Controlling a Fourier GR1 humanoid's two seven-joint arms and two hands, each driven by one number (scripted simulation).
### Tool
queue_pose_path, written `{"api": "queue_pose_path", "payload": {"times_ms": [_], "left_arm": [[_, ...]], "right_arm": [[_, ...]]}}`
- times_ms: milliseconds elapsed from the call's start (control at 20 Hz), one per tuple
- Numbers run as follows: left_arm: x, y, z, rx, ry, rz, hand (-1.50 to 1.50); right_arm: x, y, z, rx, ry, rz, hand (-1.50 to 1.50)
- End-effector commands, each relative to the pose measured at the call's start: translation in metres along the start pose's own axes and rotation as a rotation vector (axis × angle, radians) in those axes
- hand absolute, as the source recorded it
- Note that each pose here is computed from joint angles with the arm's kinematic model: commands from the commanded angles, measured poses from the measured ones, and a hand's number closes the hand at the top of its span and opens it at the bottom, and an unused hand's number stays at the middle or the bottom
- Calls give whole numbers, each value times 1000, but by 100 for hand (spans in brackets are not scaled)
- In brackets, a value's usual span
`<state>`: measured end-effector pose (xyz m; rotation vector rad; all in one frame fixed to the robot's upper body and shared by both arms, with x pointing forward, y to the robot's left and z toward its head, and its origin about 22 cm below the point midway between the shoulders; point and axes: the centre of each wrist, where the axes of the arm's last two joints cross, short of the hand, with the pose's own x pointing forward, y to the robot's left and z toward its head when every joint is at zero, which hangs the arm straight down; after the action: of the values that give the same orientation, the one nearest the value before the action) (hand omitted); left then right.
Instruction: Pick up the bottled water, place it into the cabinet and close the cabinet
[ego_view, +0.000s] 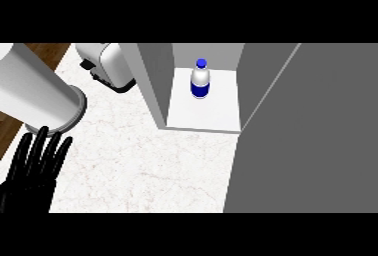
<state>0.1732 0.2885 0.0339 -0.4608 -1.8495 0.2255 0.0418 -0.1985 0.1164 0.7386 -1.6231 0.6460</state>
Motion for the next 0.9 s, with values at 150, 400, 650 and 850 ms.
{"api": "queue_pose_path", "payload": {"times_ms": [150, 400, 650, 850], "left_arm": [[18, 14, 3, -40, -4, 16, -150], [30, 27, 2, -68, 5, -1, -150], [36, 27, 4, -107, 10, 18, -150], [42, 30, 1, -134, 15, 13, -150]], "right_arm": [[20, 28, -24, 138, -131, -119, 150], [17, 22, -29, 188, -111, -91, 150], [16, 17, -30, 196, -64, -60, 150], [10, 8, -34, 224, -44, -3, 150]]}}
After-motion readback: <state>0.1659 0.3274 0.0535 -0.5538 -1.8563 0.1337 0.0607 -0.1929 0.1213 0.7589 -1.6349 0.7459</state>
